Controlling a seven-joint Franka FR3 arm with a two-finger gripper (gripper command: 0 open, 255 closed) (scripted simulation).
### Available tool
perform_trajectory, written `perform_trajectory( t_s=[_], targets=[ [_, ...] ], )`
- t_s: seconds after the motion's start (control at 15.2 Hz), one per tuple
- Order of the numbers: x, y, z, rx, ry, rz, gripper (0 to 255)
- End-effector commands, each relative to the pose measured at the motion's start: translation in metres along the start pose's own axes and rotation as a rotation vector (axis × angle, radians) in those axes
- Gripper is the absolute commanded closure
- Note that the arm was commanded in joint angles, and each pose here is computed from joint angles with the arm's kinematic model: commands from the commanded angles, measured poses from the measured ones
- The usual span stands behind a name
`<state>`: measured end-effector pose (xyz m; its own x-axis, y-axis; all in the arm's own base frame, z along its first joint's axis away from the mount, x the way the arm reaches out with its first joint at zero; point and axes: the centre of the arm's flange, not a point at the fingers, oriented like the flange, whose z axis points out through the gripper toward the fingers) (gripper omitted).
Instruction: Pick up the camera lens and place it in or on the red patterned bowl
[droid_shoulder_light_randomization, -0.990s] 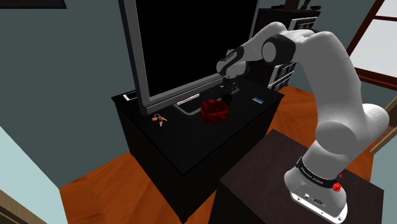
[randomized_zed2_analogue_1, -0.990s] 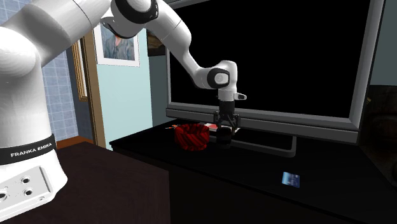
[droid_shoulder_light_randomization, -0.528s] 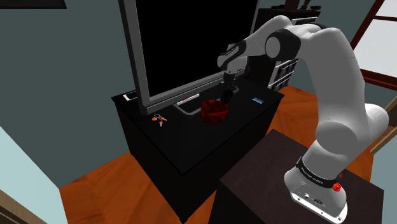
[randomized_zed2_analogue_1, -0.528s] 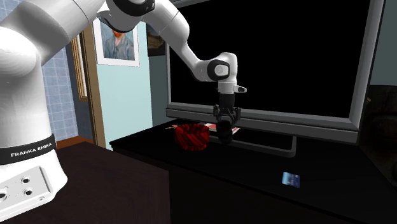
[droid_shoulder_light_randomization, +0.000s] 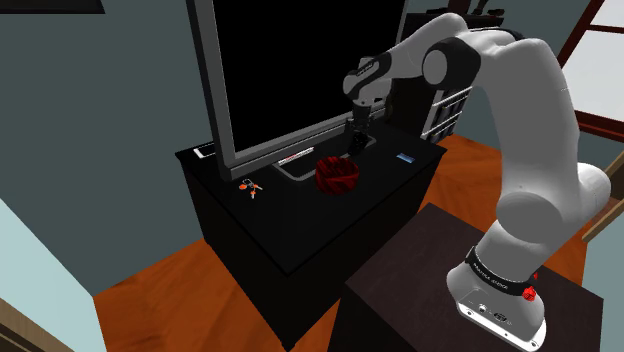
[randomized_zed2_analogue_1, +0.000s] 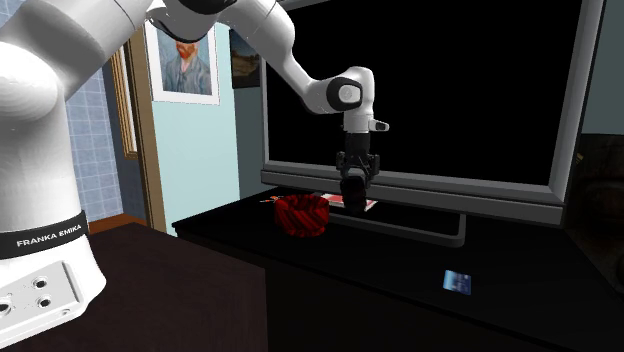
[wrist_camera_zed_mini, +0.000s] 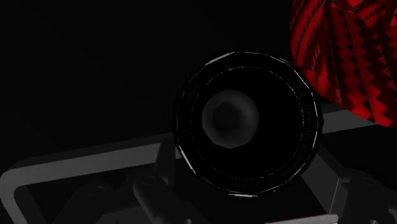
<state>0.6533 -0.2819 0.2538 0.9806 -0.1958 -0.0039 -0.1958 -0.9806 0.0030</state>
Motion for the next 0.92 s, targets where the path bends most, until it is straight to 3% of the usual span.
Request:
perform_trajectory(
  t_s=[0.0,0.86],
  targets=[
    [-0.001,0.0,-0.011,0.0,0.0,0.0,255],
    [-0.001,0.0,-0.08,0.0,0.0,0.0,255]
  ],
)
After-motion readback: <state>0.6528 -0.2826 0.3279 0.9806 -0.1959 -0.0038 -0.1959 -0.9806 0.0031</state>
